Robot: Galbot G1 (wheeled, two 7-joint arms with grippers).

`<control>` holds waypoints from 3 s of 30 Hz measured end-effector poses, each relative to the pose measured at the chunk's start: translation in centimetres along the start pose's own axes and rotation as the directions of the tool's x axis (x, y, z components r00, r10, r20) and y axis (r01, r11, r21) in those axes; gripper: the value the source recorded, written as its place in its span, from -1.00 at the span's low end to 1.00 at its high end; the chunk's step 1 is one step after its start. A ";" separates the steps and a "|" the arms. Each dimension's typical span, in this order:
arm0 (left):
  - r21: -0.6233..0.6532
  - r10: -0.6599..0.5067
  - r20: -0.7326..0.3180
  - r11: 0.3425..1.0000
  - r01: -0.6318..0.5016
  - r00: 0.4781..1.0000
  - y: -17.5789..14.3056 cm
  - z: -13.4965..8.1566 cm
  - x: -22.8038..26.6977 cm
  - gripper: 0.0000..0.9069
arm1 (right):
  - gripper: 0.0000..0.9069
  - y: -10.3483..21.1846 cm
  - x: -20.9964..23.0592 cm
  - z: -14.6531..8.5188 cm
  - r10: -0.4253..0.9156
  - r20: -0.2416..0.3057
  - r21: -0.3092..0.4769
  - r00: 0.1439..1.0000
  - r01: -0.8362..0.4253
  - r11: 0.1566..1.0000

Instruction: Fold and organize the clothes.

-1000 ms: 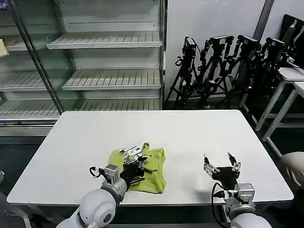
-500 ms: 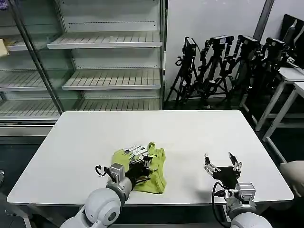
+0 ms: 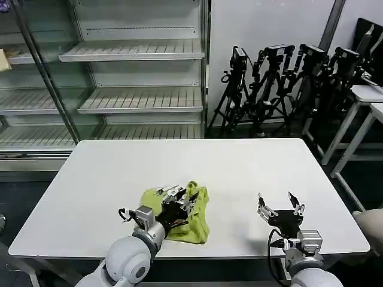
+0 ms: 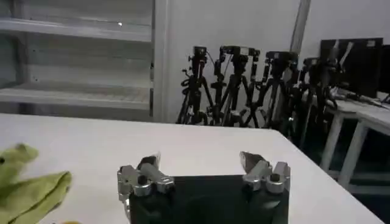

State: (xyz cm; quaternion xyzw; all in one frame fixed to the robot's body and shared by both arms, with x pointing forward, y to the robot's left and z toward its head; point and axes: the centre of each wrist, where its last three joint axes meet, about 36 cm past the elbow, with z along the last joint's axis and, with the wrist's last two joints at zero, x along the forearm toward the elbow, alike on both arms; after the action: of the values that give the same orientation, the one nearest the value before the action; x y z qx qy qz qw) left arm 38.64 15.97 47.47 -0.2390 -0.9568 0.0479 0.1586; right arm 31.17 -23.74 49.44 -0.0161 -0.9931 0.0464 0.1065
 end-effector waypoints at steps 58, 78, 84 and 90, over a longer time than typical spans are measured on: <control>0.176 -0.305 -0.115 0.930 0.322 0.945 4.4 6.9 2.7 -0.98 | 1.00 0.0 -0.2 0.2 -0.022 -0.001 -0.017 1.000 0.022 1.000; 0.030 -0.357 -0.081 0.932 0.360 0.931 9.4 4.0 4.2 -1.00 | 1.00 0.4 -0.3 0.1 -0.031 0.005 -0.023 1.000 0.031 0.999; -0.141 -0.446 -0.057 0.889 0.435 0.893 14.9 1.3 7.0 -1.00 | 1.00 0.5 -0.3 0.1 -0.035 0.007 -0.023 0.999 0.035 0.999; -0.365 -0.556 -0.009 0.776 0.515 0.831 21.2 -2.8 11.4 -1.00 | 1.00 0.7 -0.4 0.1 -0.039 0.008 -0.028 0.999 0.039 0.999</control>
State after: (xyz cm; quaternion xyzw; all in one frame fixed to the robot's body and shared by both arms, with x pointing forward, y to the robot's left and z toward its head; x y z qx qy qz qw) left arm 39.37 40.07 49.77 0.0166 -0.9670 -0.1828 0.1765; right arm 31.53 -23.09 49.23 0.0021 -0.9942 0.0306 0.1032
